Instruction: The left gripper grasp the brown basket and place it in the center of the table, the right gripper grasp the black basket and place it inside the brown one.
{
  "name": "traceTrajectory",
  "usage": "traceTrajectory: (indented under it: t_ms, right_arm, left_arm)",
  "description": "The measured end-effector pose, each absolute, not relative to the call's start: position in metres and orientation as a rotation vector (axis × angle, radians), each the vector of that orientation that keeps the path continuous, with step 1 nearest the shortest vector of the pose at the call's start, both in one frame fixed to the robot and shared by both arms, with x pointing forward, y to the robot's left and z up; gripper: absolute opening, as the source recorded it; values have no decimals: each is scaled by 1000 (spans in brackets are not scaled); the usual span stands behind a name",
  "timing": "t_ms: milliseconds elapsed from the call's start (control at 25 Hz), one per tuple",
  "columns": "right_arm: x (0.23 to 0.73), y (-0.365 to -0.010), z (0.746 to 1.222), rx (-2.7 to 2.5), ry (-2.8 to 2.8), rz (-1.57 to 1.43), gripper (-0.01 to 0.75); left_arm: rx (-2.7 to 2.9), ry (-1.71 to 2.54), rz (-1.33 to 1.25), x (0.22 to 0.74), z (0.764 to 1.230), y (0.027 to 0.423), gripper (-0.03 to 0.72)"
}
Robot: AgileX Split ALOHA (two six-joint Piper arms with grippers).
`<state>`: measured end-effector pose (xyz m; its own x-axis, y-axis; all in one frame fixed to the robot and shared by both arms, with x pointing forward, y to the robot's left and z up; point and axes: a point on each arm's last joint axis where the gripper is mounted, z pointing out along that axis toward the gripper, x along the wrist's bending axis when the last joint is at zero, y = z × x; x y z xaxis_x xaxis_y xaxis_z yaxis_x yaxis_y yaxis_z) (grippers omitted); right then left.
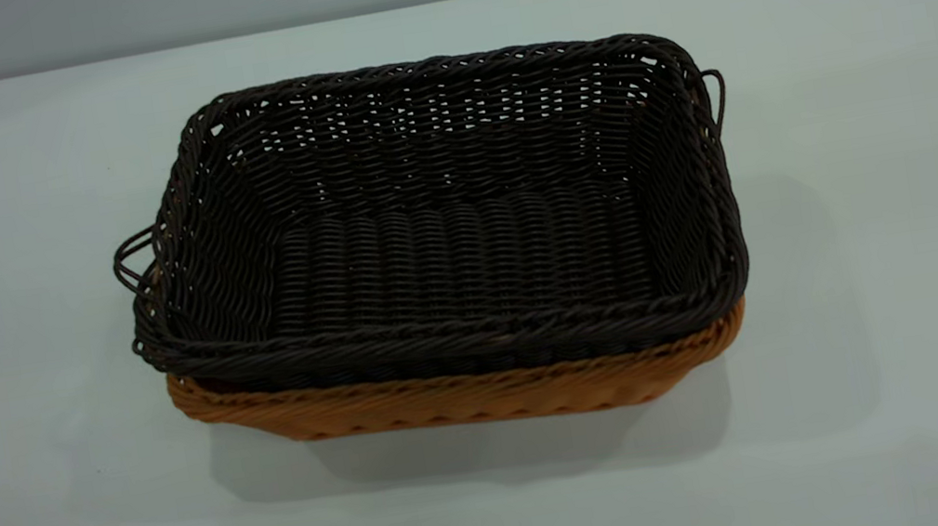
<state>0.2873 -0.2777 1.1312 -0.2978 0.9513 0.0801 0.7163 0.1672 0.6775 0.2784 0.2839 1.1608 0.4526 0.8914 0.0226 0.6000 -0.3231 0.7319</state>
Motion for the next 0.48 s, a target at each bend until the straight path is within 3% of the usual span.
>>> traceTrajectory:
  t_ms: [320, 480]
  right_arm:
    - [260, -290, 1045, 1563, 2049, 881, 570]
    - [253, -292, 1039, 1508, 1980, 964, 570]
  left_arm:
    - [2186, 1352, 404, 268, 1073, 285, 465]
    - [2203, 1403, 361, 262, 1043, 288, 465]
